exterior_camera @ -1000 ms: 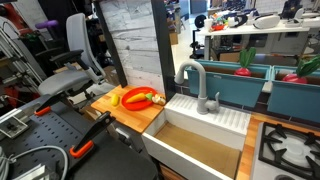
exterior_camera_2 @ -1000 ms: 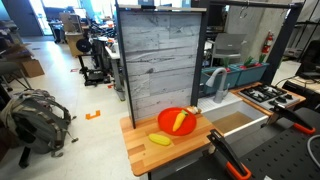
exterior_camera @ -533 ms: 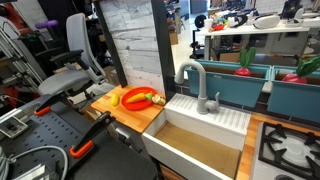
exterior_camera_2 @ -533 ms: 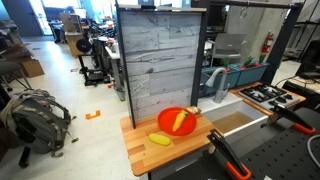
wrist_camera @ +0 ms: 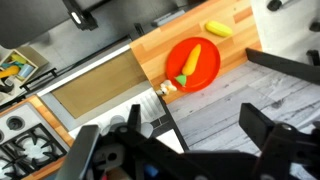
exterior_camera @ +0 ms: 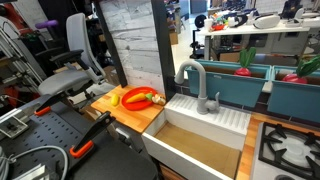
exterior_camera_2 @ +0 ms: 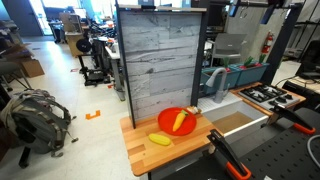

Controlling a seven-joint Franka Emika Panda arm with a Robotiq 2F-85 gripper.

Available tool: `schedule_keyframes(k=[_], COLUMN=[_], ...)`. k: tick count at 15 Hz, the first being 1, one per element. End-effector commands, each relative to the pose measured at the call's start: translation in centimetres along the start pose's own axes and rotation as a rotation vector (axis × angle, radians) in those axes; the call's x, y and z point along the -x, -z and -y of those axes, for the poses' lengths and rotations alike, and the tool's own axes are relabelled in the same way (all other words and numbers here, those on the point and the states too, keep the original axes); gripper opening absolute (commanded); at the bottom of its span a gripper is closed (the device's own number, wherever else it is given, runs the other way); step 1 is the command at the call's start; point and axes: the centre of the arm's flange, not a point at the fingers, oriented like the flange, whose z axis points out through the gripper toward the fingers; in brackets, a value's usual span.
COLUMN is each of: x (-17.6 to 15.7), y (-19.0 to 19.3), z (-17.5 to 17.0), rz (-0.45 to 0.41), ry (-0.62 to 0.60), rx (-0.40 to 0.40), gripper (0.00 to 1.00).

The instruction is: Turn the tap nozzle to the right

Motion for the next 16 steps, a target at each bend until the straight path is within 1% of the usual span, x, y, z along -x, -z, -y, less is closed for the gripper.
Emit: schedule_keyframes(k=[1, 3, 7, 13, 16], x=[-6.3, -8.4, -11.5, -14.0, -15.1], y=[-3.0, -4.5, -6.7, -9.8, -12.0], z=[0.5, -0.4, -3.4, -8.1, -9.6], rz=[-0.024, -0.032, -0.069, -0.146, -0.146], ry=[-0.105, -0.164, -0.273, -0.385, -0.433], rx=[-0.077, -0.103, -0.12, -0.112, -0.139], gripper=[1.0, 1.0, 1.0, 1.0, 1.0])
